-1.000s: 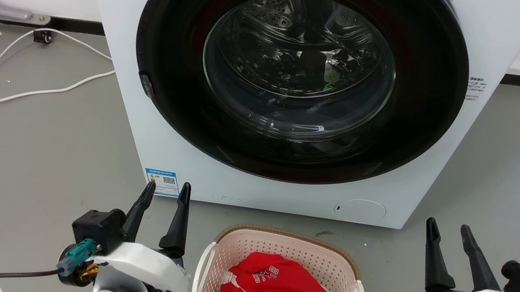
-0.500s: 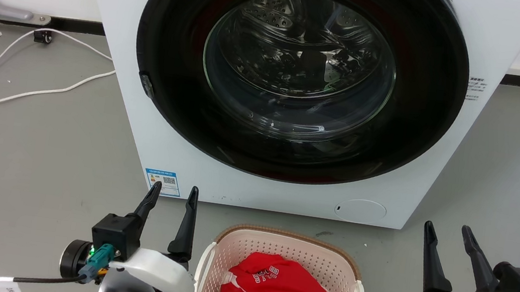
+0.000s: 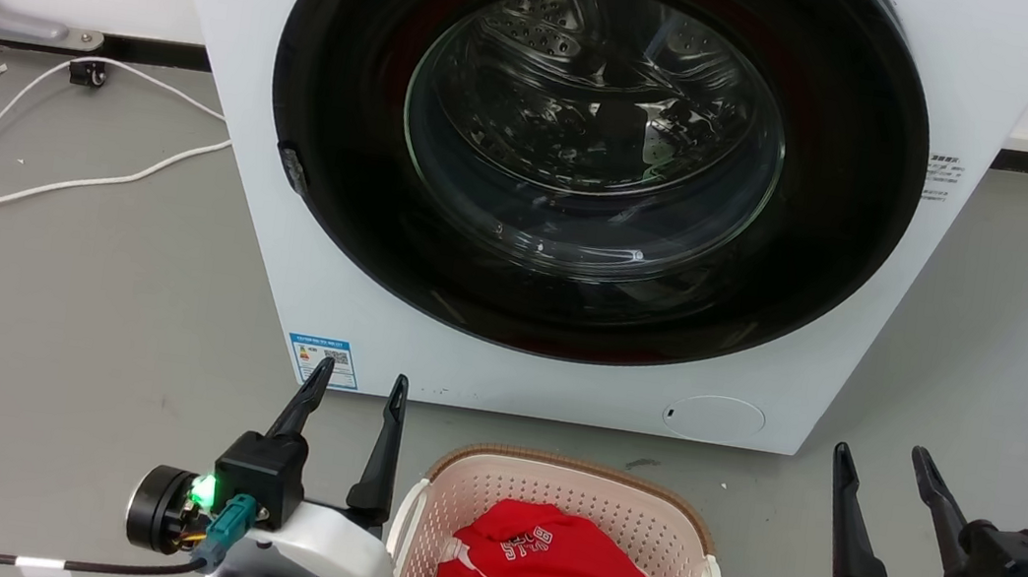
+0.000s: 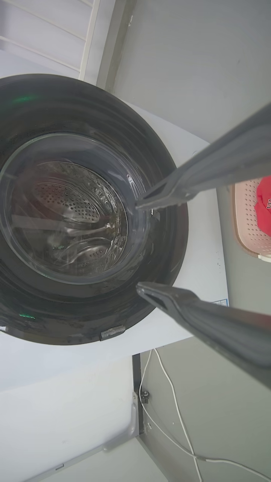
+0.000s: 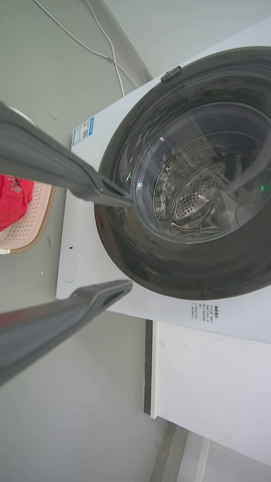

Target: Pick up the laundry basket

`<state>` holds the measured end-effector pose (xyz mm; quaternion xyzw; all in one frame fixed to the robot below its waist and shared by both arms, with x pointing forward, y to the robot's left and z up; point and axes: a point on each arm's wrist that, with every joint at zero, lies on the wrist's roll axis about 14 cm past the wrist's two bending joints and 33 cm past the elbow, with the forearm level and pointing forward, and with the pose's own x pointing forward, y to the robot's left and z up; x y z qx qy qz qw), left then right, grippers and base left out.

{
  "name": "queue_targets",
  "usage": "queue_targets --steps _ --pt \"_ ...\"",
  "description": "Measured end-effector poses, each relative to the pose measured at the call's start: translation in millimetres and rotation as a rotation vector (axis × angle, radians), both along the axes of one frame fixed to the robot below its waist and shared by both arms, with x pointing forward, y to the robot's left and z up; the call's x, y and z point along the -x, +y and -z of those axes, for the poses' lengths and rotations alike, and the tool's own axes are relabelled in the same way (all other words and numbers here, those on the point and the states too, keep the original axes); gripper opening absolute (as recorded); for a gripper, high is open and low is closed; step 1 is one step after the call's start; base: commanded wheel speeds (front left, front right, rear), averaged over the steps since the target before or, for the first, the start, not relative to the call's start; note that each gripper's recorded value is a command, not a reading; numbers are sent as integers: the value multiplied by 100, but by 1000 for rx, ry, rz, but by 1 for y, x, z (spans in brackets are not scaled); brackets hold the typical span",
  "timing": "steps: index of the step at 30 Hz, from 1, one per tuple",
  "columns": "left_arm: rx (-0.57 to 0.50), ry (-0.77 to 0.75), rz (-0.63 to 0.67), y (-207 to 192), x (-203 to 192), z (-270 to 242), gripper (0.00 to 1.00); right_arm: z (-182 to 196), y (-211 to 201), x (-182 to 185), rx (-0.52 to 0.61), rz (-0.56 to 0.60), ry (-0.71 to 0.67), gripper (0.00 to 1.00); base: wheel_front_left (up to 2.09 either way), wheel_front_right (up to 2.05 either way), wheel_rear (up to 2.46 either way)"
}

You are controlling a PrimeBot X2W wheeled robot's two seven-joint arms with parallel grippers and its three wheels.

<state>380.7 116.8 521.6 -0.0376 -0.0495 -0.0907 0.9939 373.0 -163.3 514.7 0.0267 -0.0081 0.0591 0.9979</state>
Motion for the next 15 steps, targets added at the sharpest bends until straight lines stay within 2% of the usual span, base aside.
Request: queue_targets --steps 15 --pt "-53 -19 4 -2 1 1 100 3 -1 0 29 1 1 100 0 0 0"
